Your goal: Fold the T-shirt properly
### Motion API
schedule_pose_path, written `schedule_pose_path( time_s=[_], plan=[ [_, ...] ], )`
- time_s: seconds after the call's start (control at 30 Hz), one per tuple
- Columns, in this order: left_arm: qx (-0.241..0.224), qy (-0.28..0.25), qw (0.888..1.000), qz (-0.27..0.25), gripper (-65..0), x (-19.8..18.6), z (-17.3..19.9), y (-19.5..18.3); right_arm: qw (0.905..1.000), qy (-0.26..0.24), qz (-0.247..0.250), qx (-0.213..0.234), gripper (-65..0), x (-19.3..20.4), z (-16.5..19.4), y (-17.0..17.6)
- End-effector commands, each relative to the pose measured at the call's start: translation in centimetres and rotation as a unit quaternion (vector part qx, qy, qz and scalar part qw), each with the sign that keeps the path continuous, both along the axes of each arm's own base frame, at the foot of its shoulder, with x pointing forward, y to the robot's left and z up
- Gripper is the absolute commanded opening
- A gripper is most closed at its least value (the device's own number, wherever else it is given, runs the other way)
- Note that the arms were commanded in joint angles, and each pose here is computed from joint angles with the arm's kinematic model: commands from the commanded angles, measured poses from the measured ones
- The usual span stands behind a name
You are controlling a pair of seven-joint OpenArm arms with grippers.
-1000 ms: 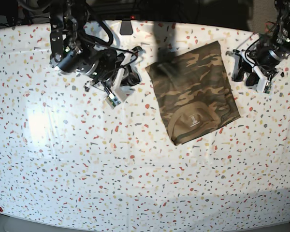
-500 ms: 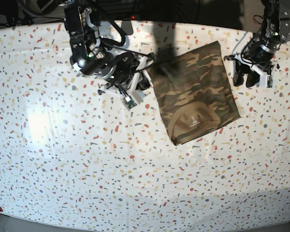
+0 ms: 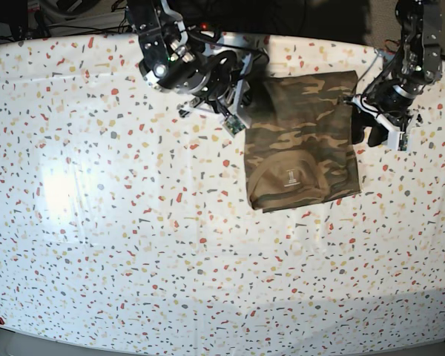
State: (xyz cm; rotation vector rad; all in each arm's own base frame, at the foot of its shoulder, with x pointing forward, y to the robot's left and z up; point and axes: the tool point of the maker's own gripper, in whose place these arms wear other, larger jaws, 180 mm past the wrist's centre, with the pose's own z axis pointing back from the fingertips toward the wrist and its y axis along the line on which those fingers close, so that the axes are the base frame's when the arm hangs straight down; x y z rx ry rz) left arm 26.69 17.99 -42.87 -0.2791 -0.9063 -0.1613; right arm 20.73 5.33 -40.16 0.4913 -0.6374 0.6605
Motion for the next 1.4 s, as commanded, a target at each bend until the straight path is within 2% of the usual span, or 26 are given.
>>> schedule_pose_path(
  time_s=[0.0, 0.27, 0.37, 0.47, 0.63, 0.8, 0.97, 1.27, 1.37],
  plan=[
    [0.006, -0.006, 1.0, -0.001, -39.0, 0.5, 0.4, 0.3, 0.9997, -0.015, 0.001, 0.018, -65.0, 0.4, 1.1, 0.6],
    [0.001, -0.04, 0.999, 0.004, -39.0, 1.6, 1.7, 0.6, 0.9995, -0.014, 0.003, 0.027, -65.0, -0.1, 1.2, 0.9],
    [-0.028, -0.051, 0.998, 0.017, -39.0, 1.6, 2.7, 1.4, 0.9991, -0.031, -0.002, 0.031, -65.0, 0.2, 2.4, 0.7],
    [-0.054, -0.052, 0.997, 0.025, -39.0, 1.0, 3.7, 2.3, 0.9979, -0.052, -0.021, 0.034, -65.0, 0.7, 3.9, -0.4],
    [-0.038, -0.061, 0.997, 0.042, -39.0, -0.9, 5.3, 4.9, 0.996, -0.063, -0.056, 0.029, -65.0, 0.5, 4.9, -2.6],
    [-0.027, -0.076, 0.994, 0.073, -39.0, -4.0, 7.7, 6.8, 0.9943, -0.059, -0.086, 0.019, -65.0, -1.2, 5.4, -4.8],
    [-0.014, -0.063, 0.994, 0.086, -39.0, -8.0, 8.6, 7.6, 0.9949, -0.048, -0.088, 0.014, -65.0, -4.7, 6.6, -5.6],
    [-0.02, 0.009, 0.996, 0.089, -39.0, -16.5, 7.4, 7.9, 0.9957, 0.016, -0.091, -0.003, -65.0, -11.4, 7.6, -6.3],
    [-0.016, 0.028, 0.995, 0.093, -39.0, -18.6, 7.4, 8.3, 0.9947, 0.052, -0.086, -0.024, -65.0, -13.6, 7.1, -6.8]
  ],
)
